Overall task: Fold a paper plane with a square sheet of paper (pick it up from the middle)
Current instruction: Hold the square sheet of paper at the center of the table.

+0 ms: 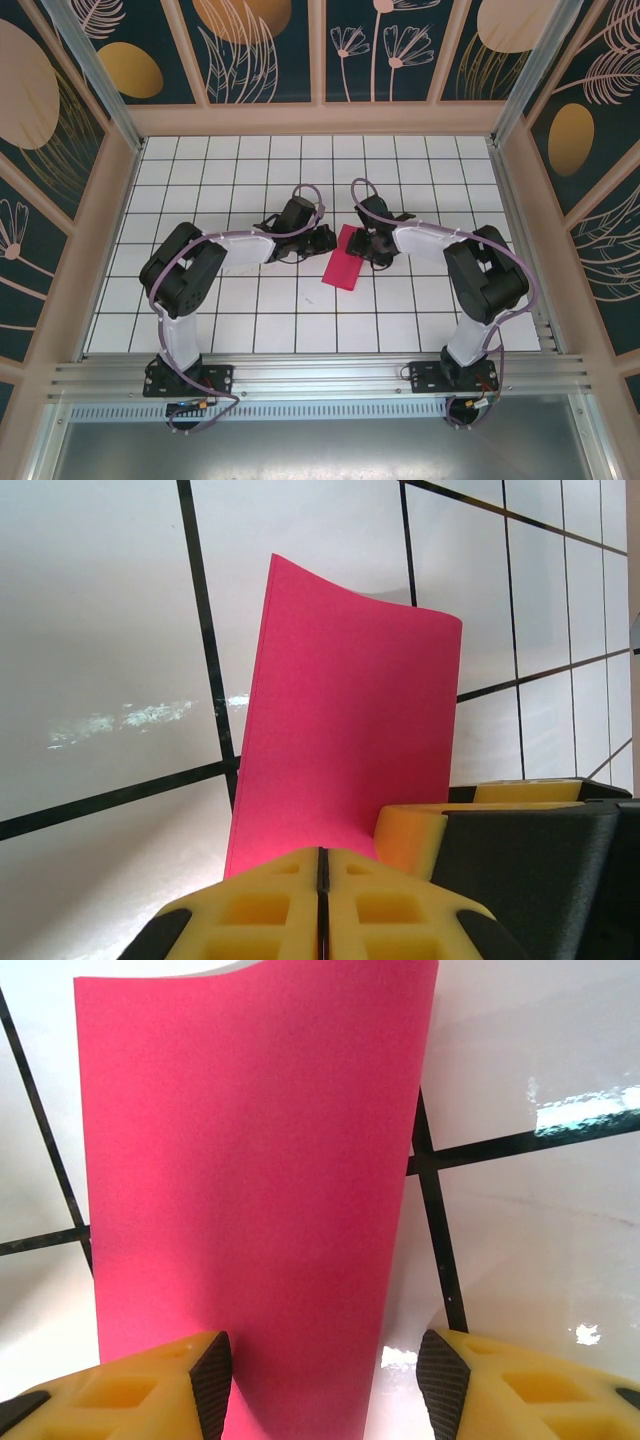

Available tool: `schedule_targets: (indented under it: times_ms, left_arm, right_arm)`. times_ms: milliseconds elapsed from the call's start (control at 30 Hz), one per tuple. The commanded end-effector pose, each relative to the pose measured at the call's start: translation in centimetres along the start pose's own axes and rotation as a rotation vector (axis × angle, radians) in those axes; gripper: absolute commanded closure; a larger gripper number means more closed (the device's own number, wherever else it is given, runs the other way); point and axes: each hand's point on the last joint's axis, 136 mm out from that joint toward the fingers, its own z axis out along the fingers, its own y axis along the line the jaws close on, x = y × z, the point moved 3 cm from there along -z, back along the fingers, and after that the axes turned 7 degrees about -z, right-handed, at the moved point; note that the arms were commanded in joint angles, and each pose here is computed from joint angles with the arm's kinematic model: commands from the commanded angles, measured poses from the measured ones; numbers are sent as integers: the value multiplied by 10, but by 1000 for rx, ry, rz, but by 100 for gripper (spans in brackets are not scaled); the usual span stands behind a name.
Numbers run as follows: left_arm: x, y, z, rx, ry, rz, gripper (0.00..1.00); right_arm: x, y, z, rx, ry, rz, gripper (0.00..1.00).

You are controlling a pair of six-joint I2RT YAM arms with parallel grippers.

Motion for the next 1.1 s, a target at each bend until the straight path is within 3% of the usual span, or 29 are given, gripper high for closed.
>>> schedule_targets:
  times_ms: [0,400,633,1067]
  left_arm:
    - [-1,-9,-5,25,-4,-4,89]
    - [7,-9,3,49,55,0,89]
    - [12,-6,15,58,116,-6,95]
    - [11,16,30,-59,114,-9,96]
  right_arm:
    - [13,-16,14,86,54,-5,43]
    - [16,-20,17,99,67,-1,43]
    - [16,-19,18,97,66,0,43]
    - [16,-17,17,95,66,-2,43]
